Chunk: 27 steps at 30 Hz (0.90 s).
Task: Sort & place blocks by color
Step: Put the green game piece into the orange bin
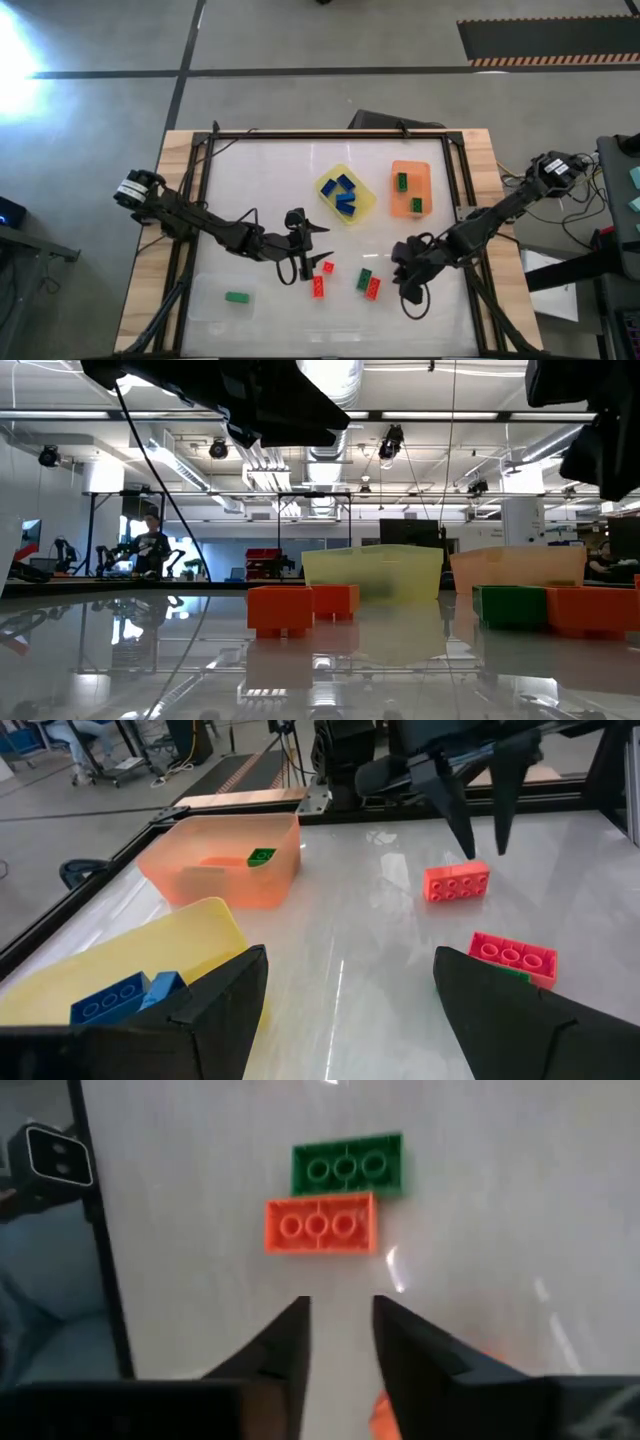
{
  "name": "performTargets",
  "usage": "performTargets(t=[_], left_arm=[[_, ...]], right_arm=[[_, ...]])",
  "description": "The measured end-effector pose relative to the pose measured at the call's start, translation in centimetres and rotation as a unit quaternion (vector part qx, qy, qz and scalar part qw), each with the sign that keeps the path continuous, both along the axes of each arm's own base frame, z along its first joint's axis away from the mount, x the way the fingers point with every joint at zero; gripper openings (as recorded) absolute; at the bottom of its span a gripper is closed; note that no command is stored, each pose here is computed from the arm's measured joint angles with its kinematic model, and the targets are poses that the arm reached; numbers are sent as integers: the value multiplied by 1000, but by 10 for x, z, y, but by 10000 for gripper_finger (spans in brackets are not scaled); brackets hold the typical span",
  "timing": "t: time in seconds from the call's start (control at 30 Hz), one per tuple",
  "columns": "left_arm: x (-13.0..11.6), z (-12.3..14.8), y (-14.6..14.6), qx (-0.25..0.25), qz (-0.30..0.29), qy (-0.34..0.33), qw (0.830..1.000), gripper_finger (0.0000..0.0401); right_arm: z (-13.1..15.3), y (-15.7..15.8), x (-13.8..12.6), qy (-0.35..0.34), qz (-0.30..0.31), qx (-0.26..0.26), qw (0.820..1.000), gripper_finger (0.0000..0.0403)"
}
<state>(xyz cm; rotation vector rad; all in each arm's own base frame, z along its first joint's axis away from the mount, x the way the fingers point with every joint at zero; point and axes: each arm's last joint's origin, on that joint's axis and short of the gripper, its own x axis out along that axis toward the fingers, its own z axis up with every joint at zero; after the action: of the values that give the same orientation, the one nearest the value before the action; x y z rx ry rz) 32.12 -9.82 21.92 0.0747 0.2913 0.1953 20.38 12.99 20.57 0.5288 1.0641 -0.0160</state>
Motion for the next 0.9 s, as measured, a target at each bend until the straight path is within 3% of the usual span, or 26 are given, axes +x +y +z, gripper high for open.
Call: performTargets(t=[0.17, 0.3, 0.57, 0.9], left_arm=[[0, 0, 0, 0, 0, 0, 1000, 270], [0, 0, 0, 0, 0, 0, 1000, 270], [0, 0, 0, 0, 0, 0, 1000, 270], [0, 0, 0, 9, -2, 3, 1000, 270]], right_arm=[[-3, 2, -1, 45, -31, 55, 997, 171], [-4, 0, -6, 104, -90, 81, 987, 205], [7, -5, -13, 201, -184, 23, 962, 201], [-14, 10, 8, 263, -204, -2, 943, 201]])
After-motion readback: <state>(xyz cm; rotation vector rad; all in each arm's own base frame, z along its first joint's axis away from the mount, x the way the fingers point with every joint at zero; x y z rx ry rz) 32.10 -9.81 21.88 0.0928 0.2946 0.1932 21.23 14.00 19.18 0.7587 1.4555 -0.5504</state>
